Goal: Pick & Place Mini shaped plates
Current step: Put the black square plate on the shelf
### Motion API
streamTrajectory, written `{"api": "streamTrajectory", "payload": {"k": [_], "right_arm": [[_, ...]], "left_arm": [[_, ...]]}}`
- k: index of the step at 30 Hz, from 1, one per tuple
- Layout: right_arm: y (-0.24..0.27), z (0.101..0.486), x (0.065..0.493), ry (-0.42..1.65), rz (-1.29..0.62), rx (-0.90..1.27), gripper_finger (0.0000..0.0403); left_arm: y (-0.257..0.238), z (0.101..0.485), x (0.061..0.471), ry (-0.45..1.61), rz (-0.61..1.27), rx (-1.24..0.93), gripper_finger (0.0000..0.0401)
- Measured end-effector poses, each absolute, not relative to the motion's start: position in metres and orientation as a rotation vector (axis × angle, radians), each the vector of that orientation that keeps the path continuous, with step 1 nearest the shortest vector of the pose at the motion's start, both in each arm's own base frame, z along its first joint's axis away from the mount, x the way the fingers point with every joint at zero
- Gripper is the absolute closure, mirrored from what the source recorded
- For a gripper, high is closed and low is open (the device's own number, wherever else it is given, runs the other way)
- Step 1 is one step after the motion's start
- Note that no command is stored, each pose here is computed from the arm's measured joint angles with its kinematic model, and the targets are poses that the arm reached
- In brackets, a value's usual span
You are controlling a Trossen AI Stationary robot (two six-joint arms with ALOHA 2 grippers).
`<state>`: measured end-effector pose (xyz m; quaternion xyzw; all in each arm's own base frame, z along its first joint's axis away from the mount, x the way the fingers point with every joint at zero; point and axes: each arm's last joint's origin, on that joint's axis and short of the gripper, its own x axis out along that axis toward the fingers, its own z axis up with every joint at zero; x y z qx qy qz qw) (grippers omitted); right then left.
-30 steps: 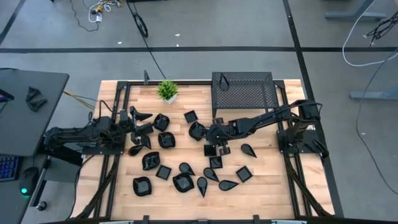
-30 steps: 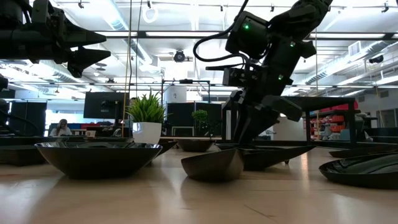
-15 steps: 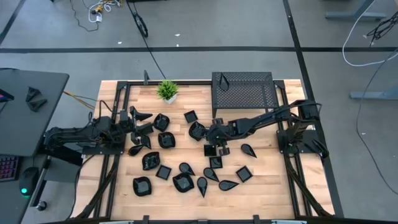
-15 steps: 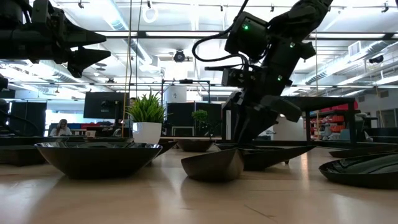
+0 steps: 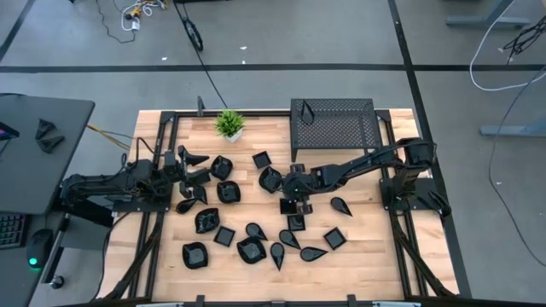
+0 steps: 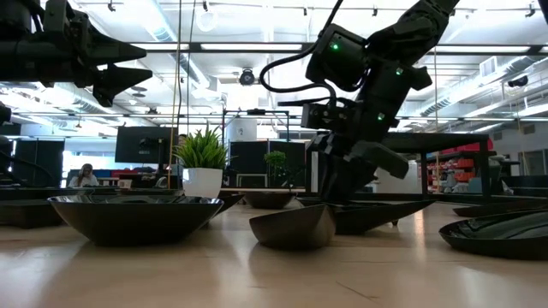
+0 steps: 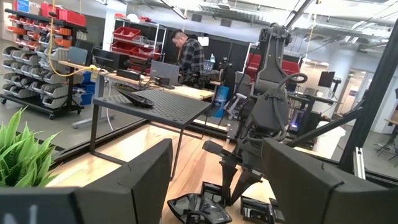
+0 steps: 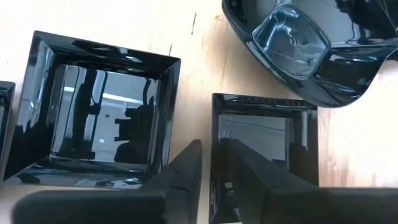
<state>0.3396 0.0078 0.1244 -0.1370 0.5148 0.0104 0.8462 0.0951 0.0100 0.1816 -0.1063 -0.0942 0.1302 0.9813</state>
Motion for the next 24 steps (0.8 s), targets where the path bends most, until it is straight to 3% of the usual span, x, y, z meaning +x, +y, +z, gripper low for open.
{"api": "streamTrajectory", "payload": {"k": [7,16,24], "right_arm": [[0.010,0.129,0.338,1.078,-0.039,-0.288,0.0395],[0.036,0.171,0.325,0.974,-0.056,-0.241,0.0380],[0.063,0.241,0.293,0.750,0.001,-0.251,0.0394]], "left_arm": [[0.010,0.182,0.095,-0.190,0.262,-0.213,0.0149],[0.010,0.182,0.095,-0.190,0.262,-0.214,0.0149],[0.010,0.182,0.095,-0.190,0.262,-0.213,0.0149]]}}
